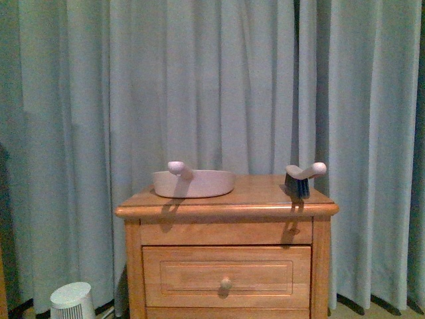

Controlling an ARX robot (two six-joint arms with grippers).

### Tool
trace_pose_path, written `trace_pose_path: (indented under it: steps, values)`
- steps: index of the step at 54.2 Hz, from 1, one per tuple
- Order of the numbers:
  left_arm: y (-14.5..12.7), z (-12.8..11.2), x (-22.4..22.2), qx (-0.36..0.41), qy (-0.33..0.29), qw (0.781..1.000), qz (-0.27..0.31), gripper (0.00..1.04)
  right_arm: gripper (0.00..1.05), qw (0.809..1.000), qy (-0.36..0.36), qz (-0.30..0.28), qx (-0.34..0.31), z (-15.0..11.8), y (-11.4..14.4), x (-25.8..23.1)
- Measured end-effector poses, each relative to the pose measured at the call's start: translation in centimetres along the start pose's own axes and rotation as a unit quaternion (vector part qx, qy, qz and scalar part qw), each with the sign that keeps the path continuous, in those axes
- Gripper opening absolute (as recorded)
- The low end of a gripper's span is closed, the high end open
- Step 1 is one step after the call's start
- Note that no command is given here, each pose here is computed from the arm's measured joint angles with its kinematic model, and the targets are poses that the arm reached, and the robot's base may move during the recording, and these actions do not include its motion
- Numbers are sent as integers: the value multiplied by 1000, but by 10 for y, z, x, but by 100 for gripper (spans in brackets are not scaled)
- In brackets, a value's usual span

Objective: Clean up trash

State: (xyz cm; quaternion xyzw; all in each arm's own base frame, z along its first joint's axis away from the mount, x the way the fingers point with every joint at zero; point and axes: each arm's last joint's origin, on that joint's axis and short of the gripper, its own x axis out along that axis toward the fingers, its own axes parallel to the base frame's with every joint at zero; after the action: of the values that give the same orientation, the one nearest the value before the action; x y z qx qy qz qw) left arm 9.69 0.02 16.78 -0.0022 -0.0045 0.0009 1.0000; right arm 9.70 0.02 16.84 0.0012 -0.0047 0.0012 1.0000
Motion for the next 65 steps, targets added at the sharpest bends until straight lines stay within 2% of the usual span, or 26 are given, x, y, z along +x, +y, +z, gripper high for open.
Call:
trace_pose_path:
  steps: [65]
  values:
    - [0, 0, 0, 0, 0, 1000, 0, 97, 97, 1000, 0, 0, 0, 0, 0, 0]
